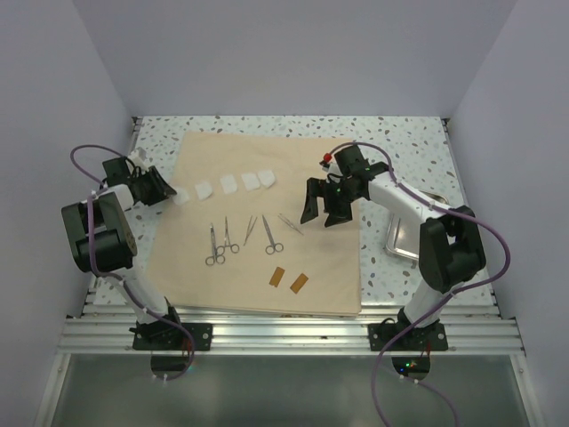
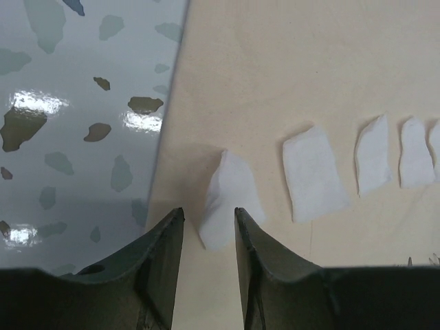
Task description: Prepare the surgical pack
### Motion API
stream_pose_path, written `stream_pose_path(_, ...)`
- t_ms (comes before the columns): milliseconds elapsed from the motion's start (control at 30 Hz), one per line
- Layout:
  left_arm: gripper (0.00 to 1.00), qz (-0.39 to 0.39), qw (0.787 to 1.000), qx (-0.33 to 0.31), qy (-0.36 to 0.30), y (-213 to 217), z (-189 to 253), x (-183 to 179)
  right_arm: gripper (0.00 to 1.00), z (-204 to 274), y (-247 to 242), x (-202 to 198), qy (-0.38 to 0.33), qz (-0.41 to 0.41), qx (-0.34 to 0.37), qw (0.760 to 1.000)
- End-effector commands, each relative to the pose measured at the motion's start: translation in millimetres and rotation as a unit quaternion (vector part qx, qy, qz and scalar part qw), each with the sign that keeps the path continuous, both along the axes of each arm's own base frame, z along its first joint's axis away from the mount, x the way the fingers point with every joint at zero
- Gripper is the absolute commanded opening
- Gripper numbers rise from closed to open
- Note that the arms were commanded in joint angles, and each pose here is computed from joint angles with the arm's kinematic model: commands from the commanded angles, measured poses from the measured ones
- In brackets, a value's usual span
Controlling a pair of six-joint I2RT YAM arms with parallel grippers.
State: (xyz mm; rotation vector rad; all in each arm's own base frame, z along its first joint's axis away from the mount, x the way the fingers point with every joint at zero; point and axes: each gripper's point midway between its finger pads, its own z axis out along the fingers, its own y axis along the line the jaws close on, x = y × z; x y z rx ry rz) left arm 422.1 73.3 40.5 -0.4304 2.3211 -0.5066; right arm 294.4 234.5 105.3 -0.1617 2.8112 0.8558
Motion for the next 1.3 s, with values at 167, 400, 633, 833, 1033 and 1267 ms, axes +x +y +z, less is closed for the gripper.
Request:
stream_pose_path(167, 0.37, -0.02, 0.999, 0.004, -0.034, 9, 8, 31, 0.9, 4, 1, 6, -0.008, 0.003, 0.01, 1.0)
stream_pose_path(400, 0.24, -0.037, 0.999, -0.018, -0.034, -1, 9, 30, 0.9, 5, -1, 9, -0.013, 0.0, 0.007, 1.0)
stream_pose_path(633, 0.0, -0.044, 0.998, -0.036, -0.028, -9, 8, 21, 0.9, 5, -1, 10, -0.014, -0.001, 0.007, 1.0)
stream_pose_path(833, 0.0, -0.051, 0.991, -0.101, -0.064, -32, 48, 20, 0.9, 6, -2, 9, -0.013, -0.001, 0.006, 1.0)
stream_pose_path(1033, 0.0, -0.043, 0.982, -0.171, -0.068, -41, 68, 26, 0.91, 1, -1, 7, -0.003, -0.002, 0.01, 1.0)
stream_pose_path(1267, 0.0, -0.055, 0.962, -0.259, -0.072, -68, 80, 32, 0.91, 3, 0, 7, -0.006, -0.002, 0.009, 1.0)
